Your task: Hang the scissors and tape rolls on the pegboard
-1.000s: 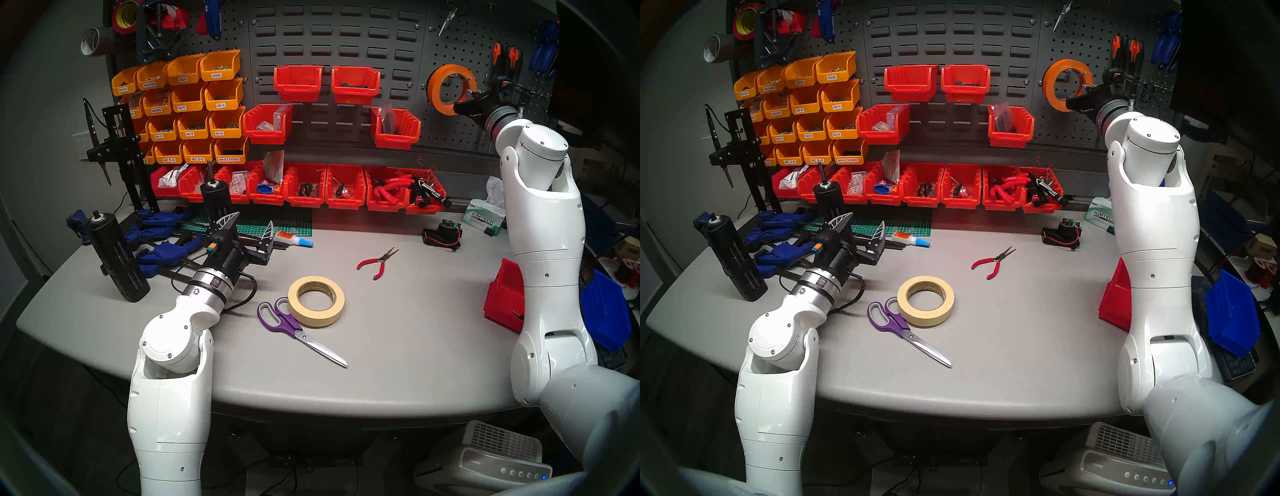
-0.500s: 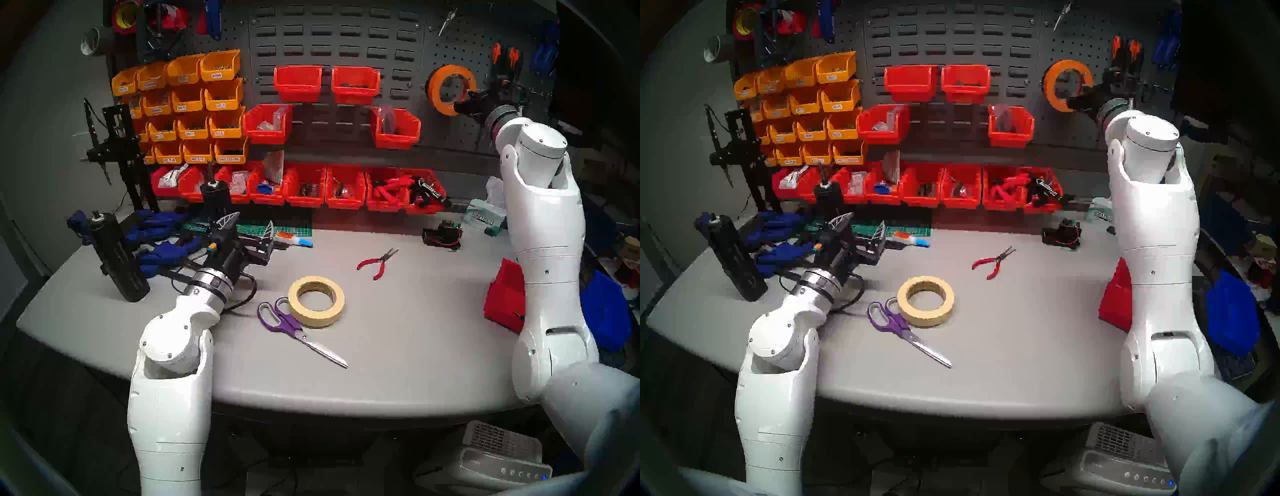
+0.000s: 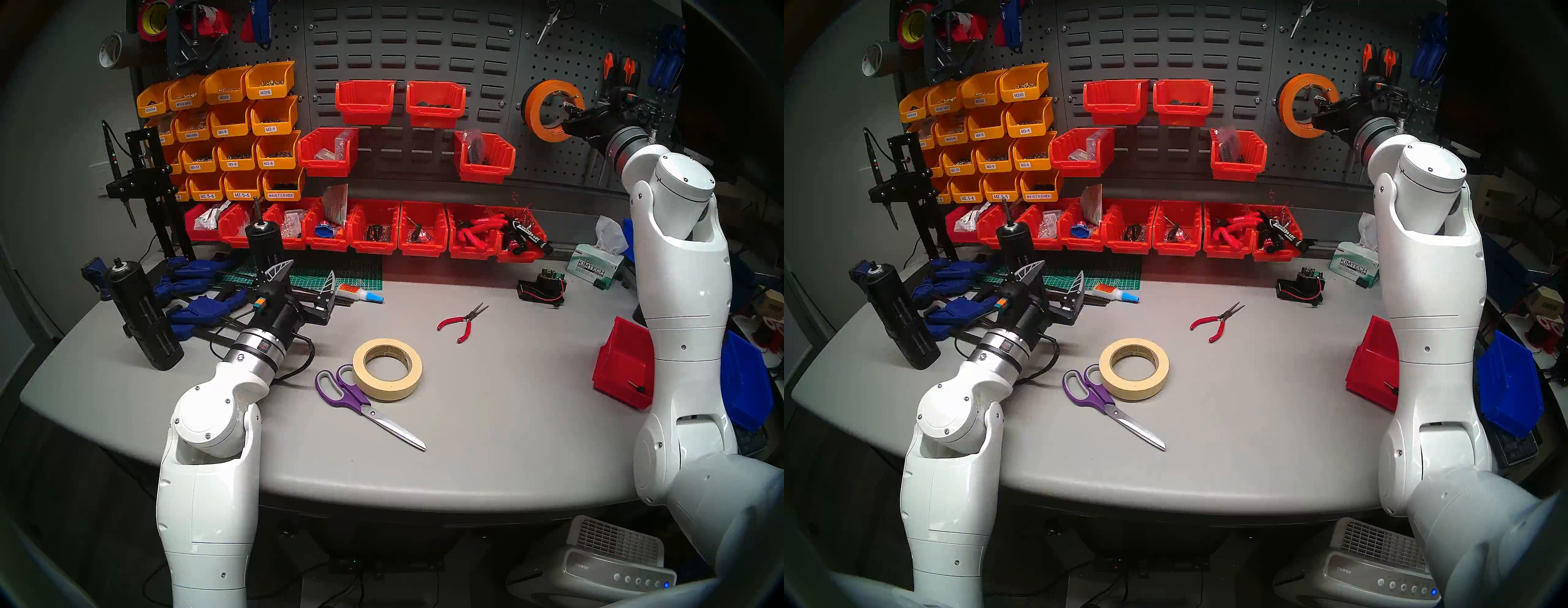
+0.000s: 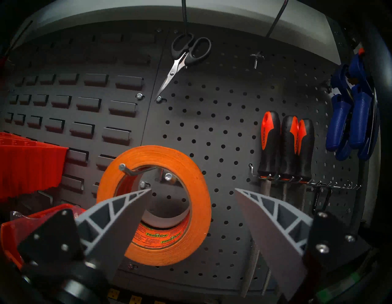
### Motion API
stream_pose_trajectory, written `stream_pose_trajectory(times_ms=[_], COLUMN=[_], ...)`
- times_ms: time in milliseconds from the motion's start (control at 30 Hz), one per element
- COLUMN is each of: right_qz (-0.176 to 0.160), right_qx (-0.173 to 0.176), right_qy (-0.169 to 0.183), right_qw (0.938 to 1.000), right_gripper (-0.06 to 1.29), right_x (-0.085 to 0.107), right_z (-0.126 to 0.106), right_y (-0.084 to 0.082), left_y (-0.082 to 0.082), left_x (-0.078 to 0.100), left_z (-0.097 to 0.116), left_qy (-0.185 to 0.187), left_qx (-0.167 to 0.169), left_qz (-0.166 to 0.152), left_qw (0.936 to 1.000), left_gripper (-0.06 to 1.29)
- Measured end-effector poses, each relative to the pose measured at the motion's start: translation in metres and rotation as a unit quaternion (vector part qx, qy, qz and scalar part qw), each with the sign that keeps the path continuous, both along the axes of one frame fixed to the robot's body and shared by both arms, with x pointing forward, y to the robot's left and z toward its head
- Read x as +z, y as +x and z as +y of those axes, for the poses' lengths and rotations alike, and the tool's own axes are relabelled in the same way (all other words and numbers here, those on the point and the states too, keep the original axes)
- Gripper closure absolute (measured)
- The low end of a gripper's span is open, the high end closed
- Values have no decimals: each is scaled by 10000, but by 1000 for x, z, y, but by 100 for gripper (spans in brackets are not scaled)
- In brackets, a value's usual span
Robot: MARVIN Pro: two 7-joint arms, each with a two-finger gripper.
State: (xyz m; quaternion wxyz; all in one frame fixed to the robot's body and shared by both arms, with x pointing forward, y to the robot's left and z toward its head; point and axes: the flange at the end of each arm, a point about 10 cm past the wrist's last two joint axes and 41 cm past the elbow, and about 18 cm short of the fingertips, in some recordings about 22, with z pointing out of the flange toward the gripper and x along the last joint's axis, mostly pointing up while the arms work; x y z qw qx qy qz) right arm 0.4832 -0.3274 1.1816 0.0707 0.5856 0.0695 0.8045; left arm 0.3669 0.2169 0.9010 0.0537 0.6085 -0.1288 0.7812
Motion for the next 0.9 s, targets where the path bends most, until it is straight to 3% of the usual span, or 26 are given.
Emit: stream_pose_trajectory(times_ms=[500,700,900], right_qz=[162,190,394], right_qx=[399,855,1322], right_qy=[-204,-329,-385], right_qw=[9989,9956,9897], right_gripper=[25,25,25], right_x=[-15,-20,-29], right_z=[-18,-20,-13], right_y=[-54,-88,-110], left_y=[0,0,0], left_x=[0,0,0], left_z=[0,0,0], left_qy=[0,0,0], left_qx=[0,0,0], left_qz=[2,4,5], left_qw=[10000,10000,10000], left_gripper=[0,0,0])
